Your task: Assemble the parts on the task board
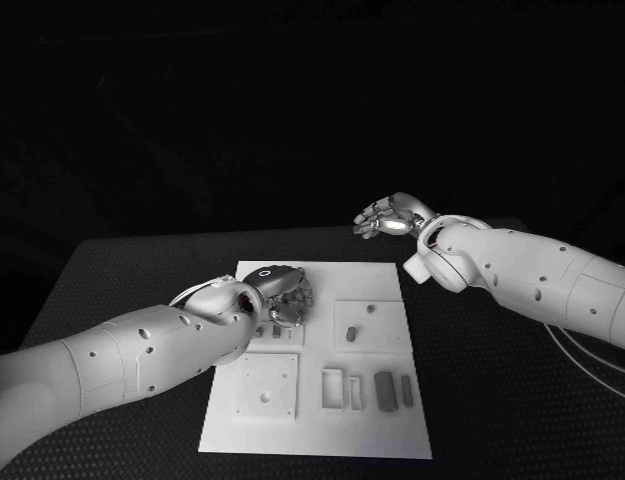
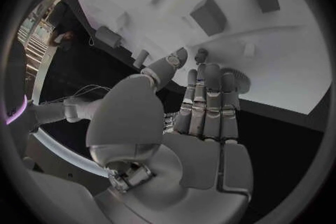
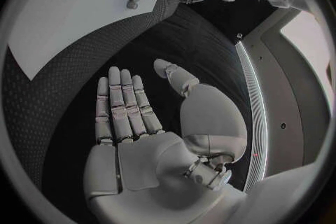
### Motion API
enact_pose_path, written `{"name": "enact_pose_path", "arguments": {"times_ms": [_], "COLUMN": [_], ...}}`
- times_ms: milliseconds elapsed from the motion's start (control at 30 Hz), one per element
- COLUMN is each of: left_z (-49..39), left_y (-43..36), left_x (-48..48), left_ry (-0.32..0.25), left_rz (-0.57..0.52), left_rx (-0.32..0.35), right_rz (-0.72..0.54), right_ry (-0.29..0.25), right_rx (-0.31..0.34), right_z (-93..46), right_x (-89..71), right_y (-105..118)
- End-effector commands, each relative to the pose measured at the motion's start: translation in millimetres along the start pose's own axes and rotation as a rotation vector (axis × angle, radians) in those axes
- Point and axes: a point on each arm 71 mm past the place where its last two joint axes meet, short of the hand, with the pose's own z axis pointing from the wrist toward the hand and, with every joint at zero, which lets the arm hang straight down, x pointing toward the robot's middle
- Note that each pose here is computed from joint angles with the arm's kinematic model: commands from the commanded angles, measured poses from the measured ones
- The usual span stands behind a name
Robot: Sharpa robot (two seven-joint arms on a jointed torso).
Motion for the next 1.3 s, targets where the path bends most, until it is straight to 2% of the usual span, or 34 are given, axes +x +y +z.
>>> {"name": "enact_pose_path", "arguments": {"times_ms": [33,367,667,1100,1300], "left_z": [1.1,1.1,-0.1,0.0,1.6], "left_y": [-2.8,-2.8,3.9,7.2,4.2], "left_x": [-0.6,-0.3,0.1,-0.4,0.4], "left_ry": [-0.013,-0.01,0.007,0.007,0.012], "left_rz": [0.018,0.017,0.021,0.024,0.023], "left_rx": [0.021,0.019,-0.008,-0.018,-0.012], "right_rz": [0.002,0.003,0.003,0.003,0.003], "right_ry": [0.017,0.02,0.021,0.021,0.021], "right_rx": [-0.014,-0.015,-0.015,-0.015,-0.016], "right_z": [0.1,0.3,0.1,-0.1,0.0], "right_x": [2.1,2.9,2.9,2.6,2.9], "right_y": [1.9,2.5,2.5,2.2,2.5]}}
